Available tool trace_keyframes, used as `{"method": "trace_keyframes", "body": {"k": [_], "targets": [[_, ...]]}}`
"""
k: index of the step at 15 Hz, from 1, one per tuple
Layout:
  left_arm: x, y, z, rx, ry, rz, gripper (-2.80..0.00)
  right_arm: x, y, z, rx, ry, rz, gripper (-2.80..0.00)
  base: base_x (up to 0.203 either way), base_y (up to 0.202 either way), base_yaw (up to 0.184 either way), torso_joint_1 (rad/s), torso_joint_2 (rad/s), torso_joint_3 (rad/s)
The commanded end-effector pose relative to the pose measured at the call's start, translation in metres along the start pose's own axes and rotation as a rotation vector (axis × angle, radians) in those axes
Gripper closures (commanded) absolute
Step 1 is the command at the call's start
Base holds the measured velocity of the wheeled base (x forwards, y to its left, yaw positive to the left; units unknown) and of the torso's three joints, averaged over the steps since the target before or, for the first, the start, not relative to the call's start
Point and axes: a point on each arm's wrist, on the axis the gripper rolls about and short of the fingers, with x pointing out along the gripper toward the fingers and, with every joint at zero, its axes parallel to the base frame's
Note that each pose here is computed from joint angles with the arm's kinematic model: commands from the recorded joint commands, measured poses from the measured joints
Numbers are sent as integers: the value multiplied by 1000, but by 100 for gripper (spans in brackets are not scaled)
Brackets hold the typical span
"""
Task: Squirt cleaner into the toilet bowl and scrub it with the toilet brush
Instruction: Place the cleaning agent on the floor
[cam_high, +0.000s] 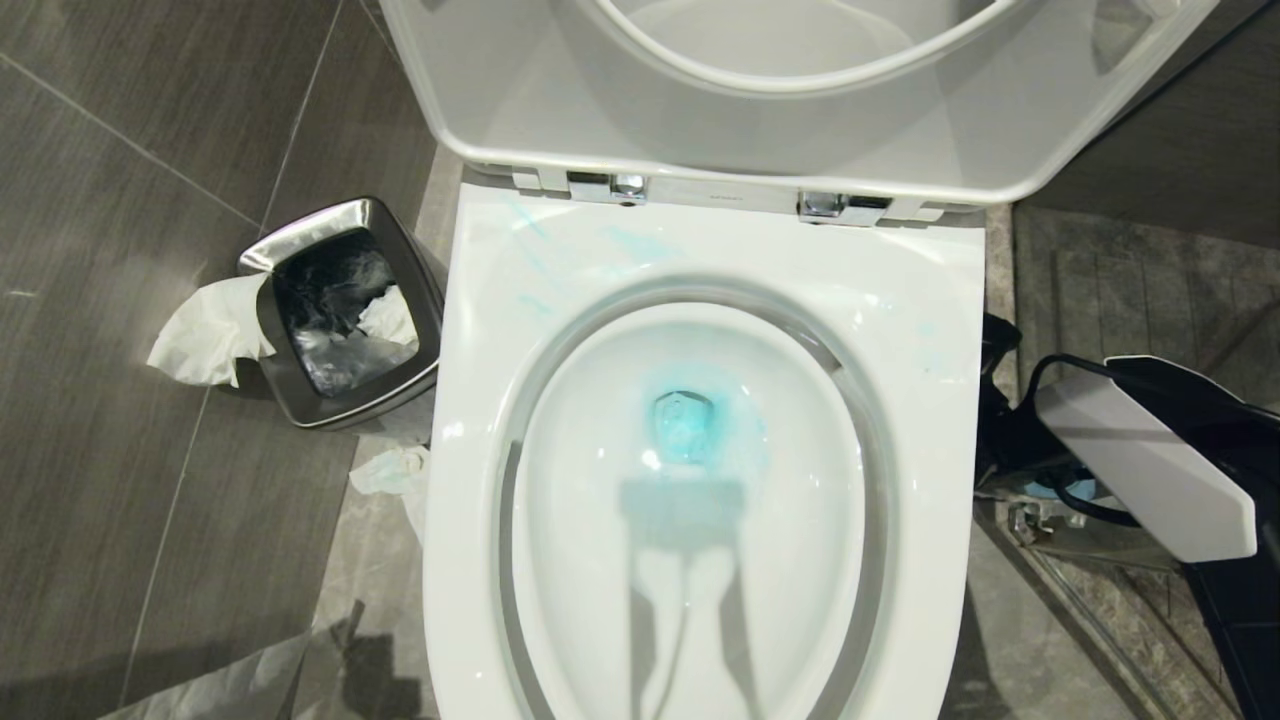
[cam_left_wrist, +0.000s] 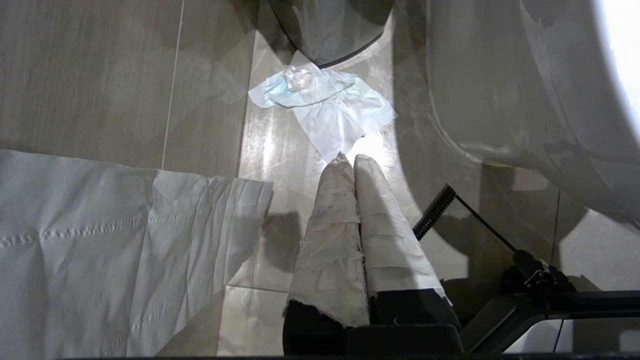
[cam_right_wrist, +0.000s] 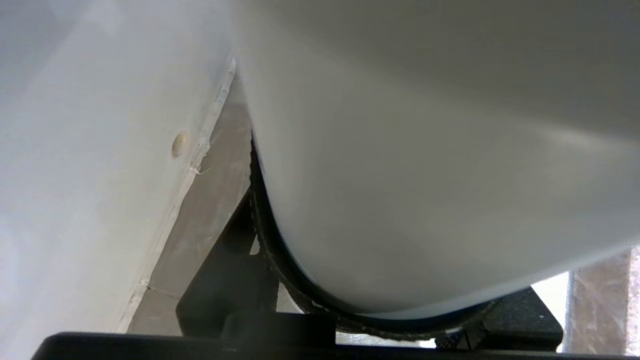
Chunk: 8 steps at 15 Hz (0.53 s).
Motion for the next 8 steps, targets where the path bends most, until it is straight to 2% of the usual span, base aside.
{"method": "trace_keyframes", "body": {"k": [1,8], "targets": [[0,0,0,0,3,-1,0,0,0,2,-1,-5,-12,0,0,0,0,0,0,0],[0,0,-1,0,4,0,0,3,0,4,0,-21,-20,0,0,0,0,0,0,0]]}}
